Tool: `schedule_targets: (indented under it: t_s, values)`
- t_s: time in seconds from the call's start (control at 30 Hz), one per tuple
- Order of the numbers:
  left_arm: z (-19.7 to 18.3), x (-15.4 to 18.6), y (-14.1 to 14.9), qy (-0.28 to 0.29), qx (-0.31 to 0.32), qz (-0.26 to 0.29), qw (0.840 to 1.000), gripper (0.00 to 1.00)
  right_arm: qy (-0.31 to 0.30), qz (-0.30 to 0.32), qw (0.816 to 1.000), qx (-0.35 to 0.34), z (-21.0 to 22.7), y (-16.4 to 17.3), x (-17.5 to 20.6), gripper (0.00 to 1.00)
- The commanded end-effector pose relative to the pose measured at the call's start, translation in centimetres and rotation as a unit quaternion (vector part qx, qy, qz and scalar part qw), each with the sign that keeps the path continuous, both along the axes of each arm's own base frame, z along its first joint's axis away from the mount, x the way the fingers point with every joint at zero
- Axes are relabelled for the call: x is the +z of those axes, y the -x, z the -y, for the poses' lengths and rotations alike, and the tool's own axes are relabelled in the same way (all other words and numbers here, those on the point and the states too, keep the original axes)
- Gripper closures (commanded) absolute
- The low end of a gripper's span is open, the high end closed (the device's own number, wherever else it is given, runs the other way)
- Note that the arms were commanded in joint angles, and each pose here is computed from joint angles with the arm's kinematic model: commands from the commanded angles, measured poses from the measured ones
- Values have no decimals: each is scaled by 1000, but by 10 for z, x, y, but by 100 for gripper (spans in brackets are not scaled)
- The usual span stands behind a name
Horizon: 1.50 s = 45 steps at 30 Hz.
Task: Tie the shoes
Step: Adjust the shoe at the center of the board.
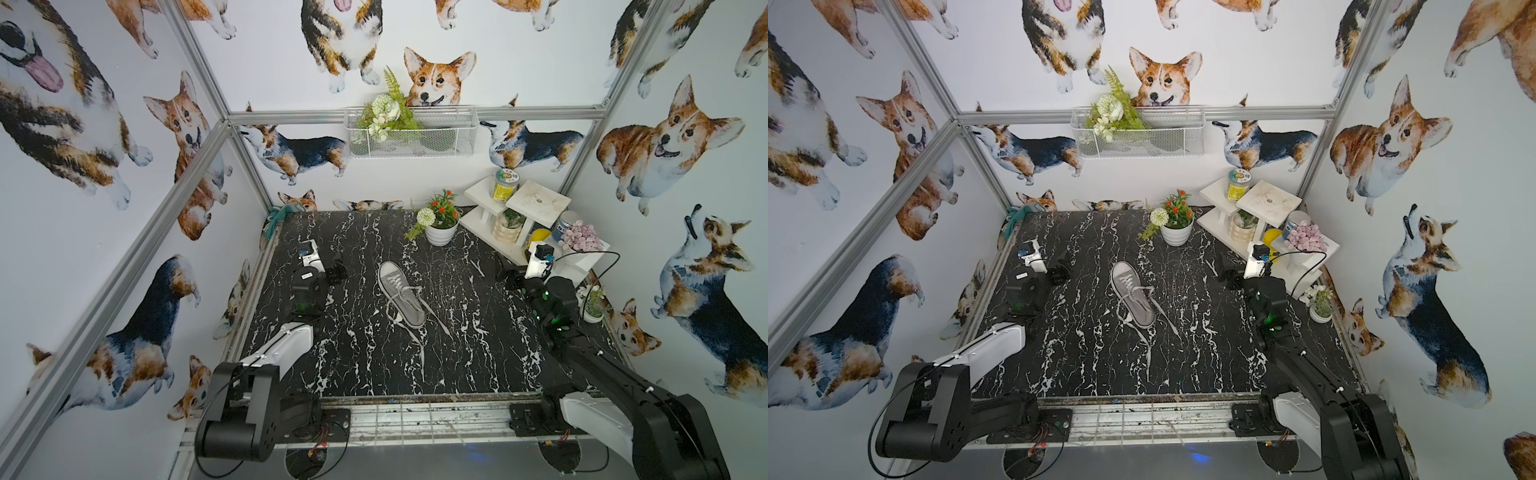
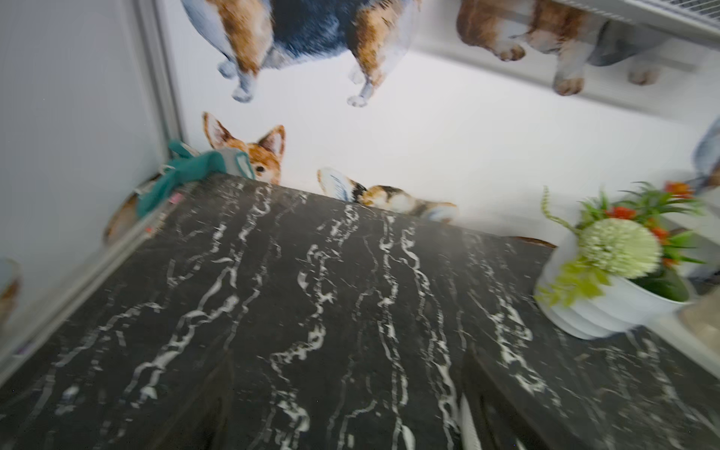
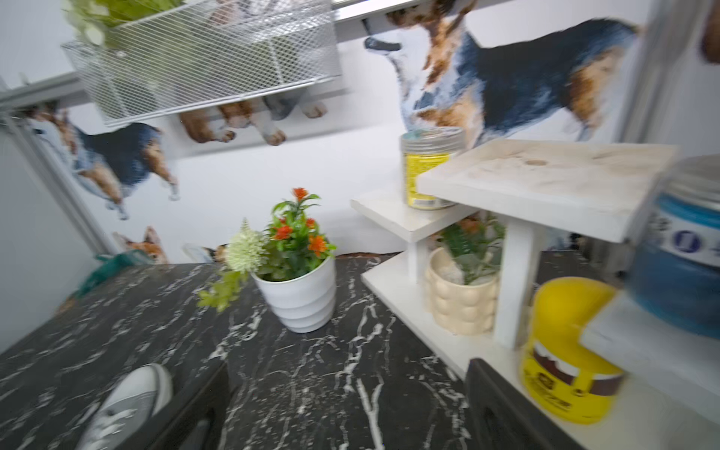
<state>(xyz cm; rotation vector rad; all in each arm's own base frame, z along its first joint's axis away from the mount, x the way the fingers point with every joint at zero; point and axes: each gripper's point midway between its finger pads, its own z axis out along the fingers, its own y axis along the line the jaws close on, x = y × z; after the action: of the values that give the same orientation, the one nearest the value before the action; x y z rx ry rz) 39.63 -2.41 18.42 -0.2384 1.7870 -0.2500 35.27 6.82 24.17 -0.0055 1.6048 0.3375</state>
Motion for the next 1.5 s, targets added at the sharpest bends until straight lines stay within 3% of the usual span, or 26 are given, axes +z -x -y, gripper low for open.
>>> schedule_targets:
  t_s: [0.0, 0.17, 0.37, 0.83, 1.13, 1.47]
  values:
    - [47, -30, 20, 132, -75, -93, 984, 10, -76, -130, 981, 124, -51, 19, -39, 7]
    - [88, -59, 63, 70, -98, -172, 978, 13, -68, -218, 956, 185, -98, 38, -67, 16]
    - [109, -95, 94, 59, -140, -243, 958, 17, -26, -280, 928, 245, -152, 47, -95, 27]
    - [149, -131, 104, 1, -230, -305, 924, 28, 78, -353, 877, 318, -230, 34, -147, 51]
    - [157, -139, 98, -20, -241, -307, 921, 42, 114, -376, 861, 325, -246, 27, -172, 60]
    - [165, -141, 82, -30, -241, -298, 923, 56, 127, -384, 867, 292, -237, 22, -181, 75]
